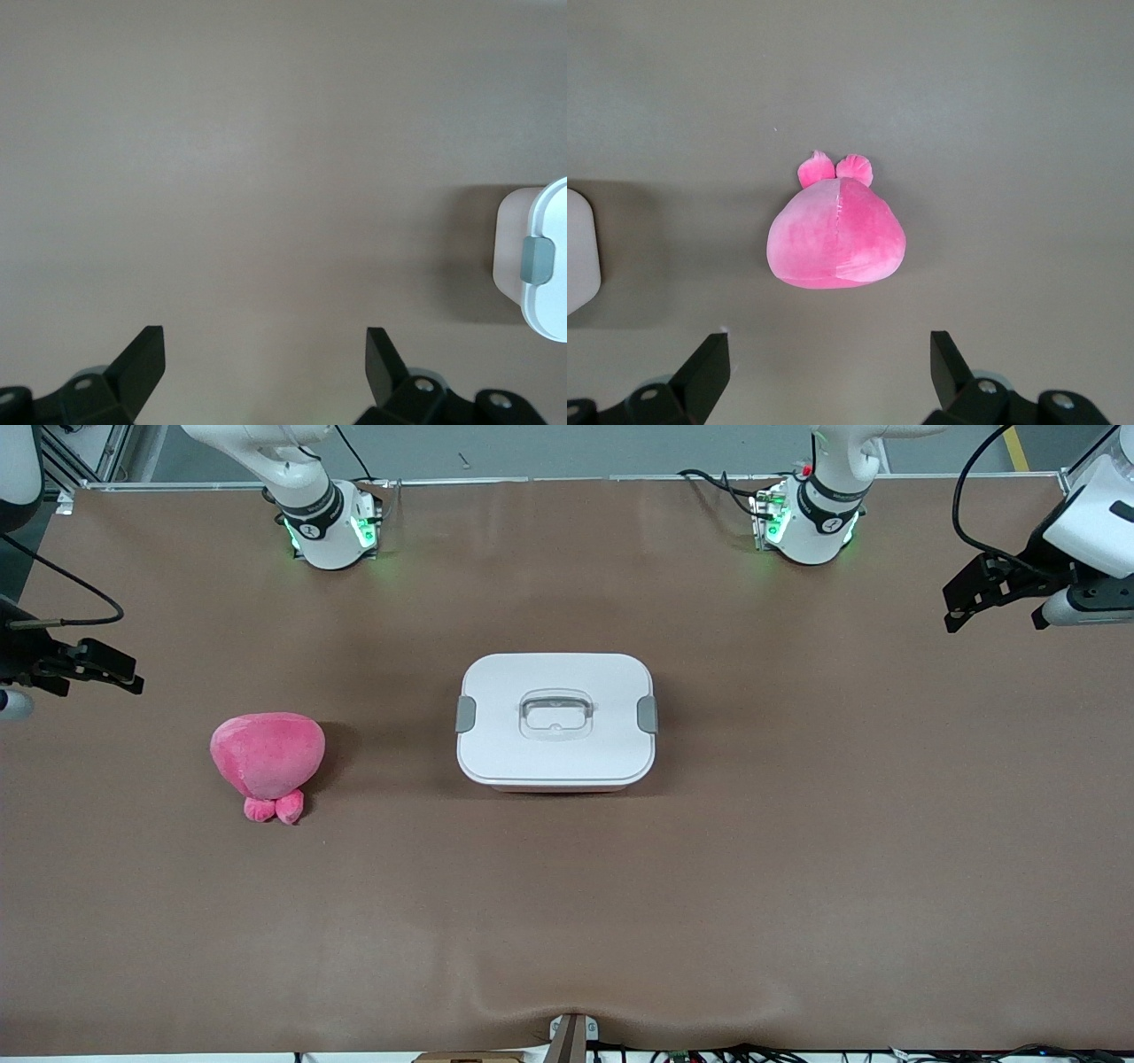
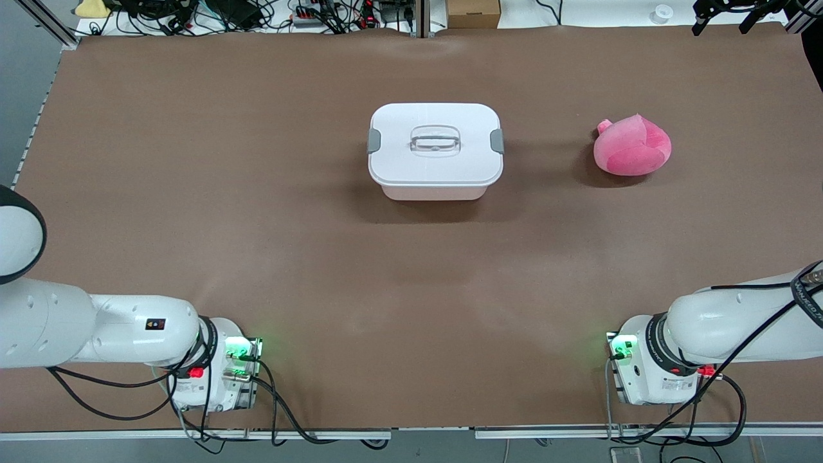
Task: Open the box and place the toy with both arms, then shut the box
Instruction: 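Reach the right gripper to the pink plush while the left gripper approaches the box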
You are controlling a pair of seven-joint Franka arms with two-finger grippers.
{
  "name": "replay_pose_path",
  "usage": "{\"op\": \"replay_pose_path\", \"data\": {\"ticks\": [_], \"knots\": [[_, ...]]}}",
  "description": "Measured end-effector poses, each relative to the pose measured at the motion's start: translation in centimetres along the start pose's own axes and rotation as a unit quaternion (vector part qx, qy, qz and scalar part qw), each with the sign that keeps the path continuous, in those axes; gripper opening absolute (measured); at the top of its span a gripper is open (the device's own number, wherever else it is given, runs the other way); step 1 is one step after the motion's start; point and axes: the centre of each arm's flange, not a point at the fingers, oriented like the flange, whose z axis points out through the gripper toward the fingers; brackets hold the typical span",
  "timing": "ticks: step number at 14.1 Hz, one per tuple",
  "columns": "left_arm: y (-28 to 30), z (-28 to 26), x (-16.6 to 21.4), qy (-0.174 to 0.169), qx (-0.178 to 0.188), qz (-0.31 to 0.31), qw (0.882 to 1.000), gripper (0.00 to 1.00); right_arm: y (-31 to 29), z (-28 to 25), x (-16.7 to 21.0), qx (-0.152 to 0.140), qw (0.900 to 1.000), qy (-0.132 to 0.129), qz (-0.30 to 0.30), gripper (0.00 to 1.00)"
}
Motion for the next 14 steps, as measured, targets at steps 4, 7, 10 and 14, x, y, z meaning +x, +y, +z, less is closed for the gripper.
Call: {"op": "replay_pose_path", "data": {"ticks": [4, 7, 10, 14], "knots": [[-1.0, 0.1, 0.1, -0.001, 0.000, -0.010, 1.000, 1.00, 0.0, 0.0, 0.0, 0.000, 1.000, 0.000, 0.000, 1.00], [-2.5, 0.0, 0.3, 0.000, 0.000, -0.024, 1.000, 1.00, 0.0, 0.0, 0.0, 0.000, 1.000, 0.000, 0.000, 1.00], [-4.5, 0.4, 0.7, -0.003, 0.001, -0.043, 0.999, 1.00, 0.0, 0.8, 0.5, 0.000, 1.000, -0.002, 0.000, 1.00], [-3.7, 0.5, 0.9, -0.002, 0.022, -0.031, 0.999, 1.00, 0.2, 4.1, 3.1, -0.003, 1.000, 0.003, 0.000, 1.00]]}}
